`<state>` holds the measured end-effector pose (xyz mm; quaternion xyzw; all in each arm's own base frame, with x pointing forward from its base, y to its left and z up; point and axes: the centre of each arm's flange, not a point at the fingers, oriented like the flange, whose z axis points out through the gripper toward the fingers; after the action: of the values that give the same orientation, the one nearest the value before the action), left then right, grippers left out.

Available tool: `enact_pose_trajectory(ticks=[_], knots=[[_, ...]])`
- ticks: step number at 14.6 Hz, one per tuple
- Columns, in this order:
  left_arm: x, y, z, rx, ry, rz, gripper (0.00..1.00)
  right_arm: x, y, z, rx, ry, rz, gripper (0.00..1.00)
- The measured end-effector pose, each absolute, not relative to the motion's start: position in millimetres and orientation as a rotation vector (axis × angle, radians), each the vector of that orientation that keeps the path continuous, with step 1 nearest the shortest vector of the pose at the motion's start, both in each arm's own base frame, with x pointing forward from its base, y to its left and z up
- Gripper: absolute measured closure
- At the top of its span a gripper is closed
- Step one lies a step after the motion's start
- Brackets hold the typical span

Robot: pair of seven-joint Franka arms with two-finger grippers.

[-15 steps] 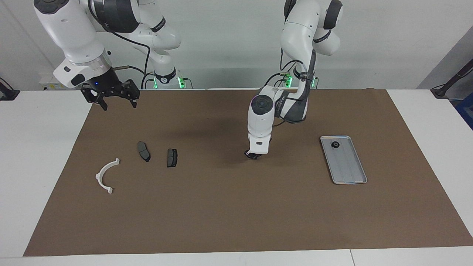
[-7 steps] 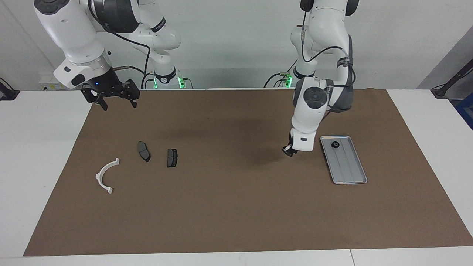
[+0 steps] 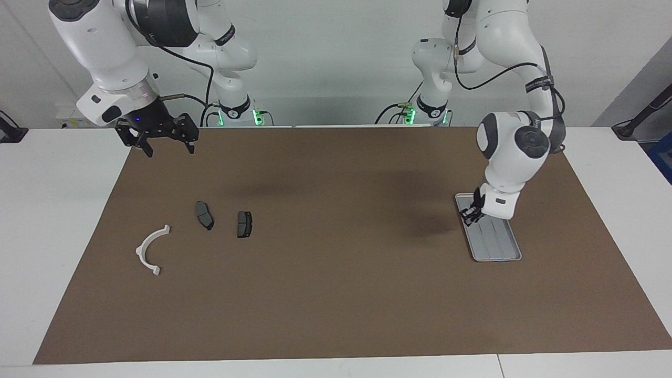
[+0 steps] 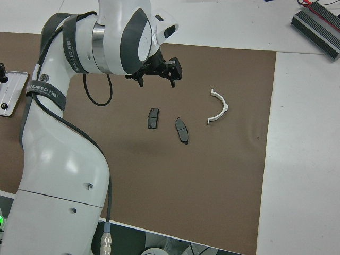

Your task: Pick bearing gear from pile to tray

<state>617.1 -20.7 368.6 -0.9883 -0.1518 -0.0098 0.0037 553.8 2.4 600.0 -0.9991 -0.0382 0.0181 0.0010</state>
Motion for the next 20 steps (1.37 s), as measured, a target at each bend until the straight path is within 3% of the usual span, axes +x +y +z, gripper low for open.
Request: enact_pose_trajectory(ticks=[9,19,20], knots=[[614,-6,318,-3.100,-0.382,-0.009,0.76,554,2,600,-3.137,-0.120,0.058,0.00],[608,0,300,-3.103,-0.365,-0.033,0.76,554,-4,599,-3.137,-0.103,0.061,0.00],[608,0,300,-3.103,-0.364,-0.032,0.70,554,-4,599,-3.137,-0.101,0.061,0.00]])
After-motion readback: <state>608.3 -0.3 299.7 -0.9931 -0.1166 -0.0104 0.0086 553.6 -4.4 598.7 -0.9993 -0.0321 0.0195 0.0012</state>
